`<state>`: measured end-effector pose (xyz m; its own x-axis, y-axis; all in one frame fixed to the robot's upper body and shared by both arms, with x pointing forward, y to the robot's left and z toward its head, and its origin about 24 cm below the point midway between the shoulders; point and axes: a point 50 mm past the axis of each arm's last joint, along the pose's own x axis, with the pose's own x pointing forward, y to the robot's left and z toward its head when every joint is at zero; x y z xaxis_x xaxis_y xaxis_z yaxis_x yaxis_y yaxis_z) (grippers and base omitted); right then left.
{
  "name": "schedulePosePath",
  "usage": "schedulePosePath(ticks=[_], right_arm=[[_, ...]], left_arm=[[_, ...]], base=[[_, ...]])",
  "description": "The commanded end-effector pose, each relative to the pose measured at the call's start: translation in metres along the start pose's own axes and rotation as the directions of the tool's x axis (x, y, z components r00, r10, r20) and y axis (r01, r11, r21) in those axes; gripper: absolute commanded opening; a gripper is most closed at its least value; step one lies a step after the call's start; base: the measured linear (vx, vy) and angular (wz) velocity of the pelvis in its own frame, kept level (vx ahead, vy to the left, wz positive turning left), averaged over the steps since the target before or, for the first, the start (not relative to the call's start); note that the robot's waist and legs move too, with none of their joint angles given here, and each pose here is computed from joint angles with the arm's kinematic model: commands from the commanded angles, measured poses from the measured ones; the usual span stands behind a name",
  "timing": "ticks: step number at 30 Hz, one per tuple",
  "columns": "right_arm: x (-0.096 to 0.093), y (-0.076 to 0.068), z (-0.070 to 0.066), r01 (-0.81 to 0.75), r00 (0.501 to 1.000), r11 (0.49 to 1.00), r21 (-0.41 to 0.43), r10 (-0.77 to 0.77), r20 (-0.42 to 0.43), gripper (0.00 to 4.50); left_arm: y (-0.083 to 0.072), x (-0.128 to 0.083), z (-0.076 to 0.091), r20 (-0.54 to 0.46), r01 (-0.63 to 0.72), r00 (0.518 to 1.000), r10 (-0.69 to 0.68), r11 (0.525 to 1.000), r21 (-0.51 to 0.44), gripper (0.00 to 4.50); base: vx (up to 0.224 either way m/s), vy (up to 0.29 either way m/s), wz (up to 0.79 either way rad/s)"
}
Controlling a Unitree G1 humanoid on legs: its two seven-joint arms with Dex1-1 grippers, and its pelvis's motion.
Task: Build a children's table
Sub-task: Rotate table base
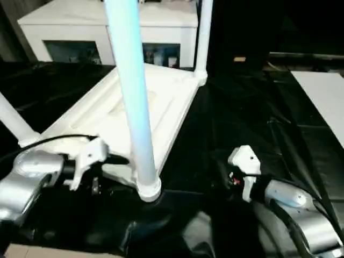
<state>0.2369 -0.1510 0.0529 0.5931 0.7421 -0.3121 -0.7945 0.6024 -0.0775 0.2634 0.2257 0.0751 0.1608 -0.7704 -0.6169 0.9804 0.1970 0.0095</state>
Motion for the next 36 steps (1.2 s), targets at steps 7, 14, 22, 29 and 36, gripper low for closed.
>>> schedulePosePath(ticks=[7, 14, 22, 29, 36], right_arm=[[0.000, 0.000, 0.009, -0.016, 1.000, 0.999, -0.045, 0.017, 0.026, 3.81], [0.006, 0.001, 0.010, -0.015, 0.999, 0.999, -0.051, 0.017, 0.032, 3.81], [0.012, 0.001, 0.012, -0.009, 0.999, 0.998, -0.056, 0.011, 0.041, 3.81], [0.013, -0.003, 0.013, 0.037, 0.998, 0.998, -0.054, -0.034, 0.059, 3.81], [0.013, -0.006, 0.014, 0.064, 0.996, 0.997, -0.052, -0.060, 0.065, 3.81]], left_arm=[[0.007, -0.003, -0.004, -0.073, 0.052, 0.996, -0.053, 0.998, -0.017, 3.72], [0.011, -0.002, -0.008, -0.083, 0.031, 0.996, -0.033, 0.999, -0.030, 3.19], [0.004, 0.011, -0.006, -0.131, 0.056, 0.990, -0.061, 0.997, -0.044, 2.47], [-0.010, 0.031, 0.006, -0.038, -0.014, 0.999, 0.010, 0.994, -0.107, 1.94], [-0.028, 0.048, -0.001, -0.049, -0.094, 0.995, 0.086, 0.974, -0.204, 1.41]], base=[[0.000, 0.000, 0.00], [0.000, 0.000, 0.00], [0.000, 0.000, 0.00], [0.000, 0.000, 0.00], [0.000, 0.000, 0.00]])
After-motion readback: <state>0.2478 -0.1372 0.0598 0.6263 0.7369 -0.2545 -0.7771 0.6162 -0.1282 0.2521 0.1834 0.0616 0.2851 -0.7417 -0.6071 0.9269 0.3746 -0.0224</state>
